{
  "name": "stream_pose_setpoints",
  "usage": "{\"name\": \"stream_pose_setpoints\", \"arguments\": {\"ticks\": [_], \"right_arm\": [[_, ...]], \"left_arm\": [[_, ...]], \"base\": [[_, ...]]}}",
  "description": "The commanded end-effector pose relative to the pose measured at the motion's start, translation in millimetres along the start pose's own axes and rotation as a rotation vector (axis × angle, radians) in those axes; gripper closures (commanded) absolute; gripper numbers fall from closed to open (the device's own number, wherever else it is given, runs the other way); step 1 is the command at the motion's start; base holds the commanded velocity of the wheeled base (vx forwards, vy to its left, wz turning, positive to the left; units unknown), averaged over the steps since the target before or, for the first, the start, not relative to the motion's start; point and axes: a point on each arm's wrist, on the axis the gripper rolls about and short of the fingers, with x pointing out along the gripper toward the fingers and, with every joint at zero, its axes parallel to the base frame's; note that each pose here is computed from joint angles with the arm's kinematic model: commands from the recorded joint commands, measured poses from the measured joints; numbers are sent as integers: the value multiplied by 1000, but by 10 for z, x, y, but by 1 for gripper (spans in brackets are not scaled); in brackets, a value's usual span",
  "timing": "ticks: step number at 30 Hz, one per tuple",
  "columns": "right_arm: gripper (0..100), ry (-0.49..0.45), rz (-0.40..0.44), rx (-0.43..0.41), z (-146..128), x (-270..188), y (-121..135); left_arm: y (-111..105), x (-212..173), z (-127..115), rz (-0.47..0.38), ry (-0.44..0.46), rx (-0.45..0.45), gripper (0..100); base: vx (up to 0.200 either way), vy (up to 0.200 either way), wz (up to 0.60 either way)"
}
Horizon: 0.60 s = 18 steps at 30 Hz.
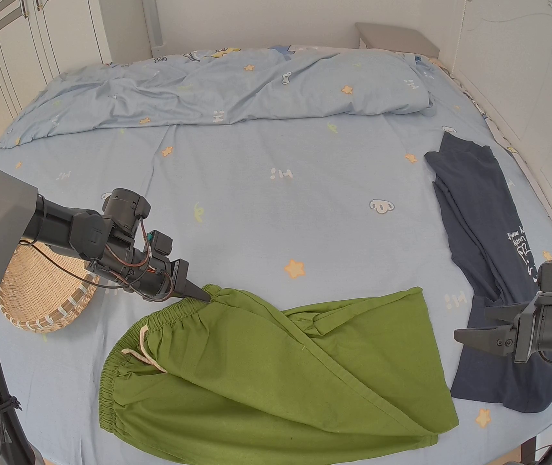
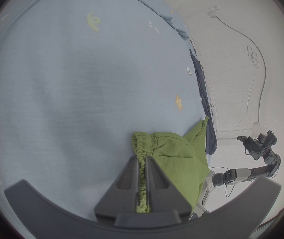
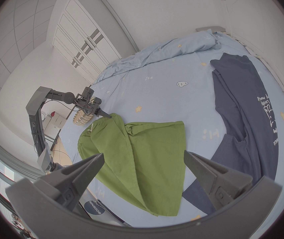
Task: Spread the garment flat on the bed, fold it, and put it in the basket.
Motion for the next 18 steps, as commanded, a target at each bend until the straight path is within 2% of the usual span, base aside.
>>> {"name": "stream_pose_setpoints", "arguments": {"ticks": [1, 4, 5, 9, 13, 18], "right_arm": [[0, -1, 0, 0, 3, 0, -1], [0, 2, 0, 1, -2, 5, -3], [0, 2, -2, 2, -1, 4, -5], [0, 8, -2, 10, -17, 10, -16], [0, 43, -10, 22, -57, 73, -49], [0, 61, -9, 32, -93, 92, -59]], "left_arm": [[-78, -184, 24, 3, -39, 13, 100], [-118, -295, 29, 6, -62, 13, 100], [-103, -473, 44, 20, -105, -10, 100], [-28, -725, 62, 46, -165, -30, 100], [79, -826, 83, 67, -199, -48, 100], [107, -879, 81, 75, -212, -52, 100]], "base": [[0, 0, 0], [0, 0, 0], [0, 0, 0], [0, 0, 0], [0, 0, 0], [0, 0, 0]]}}
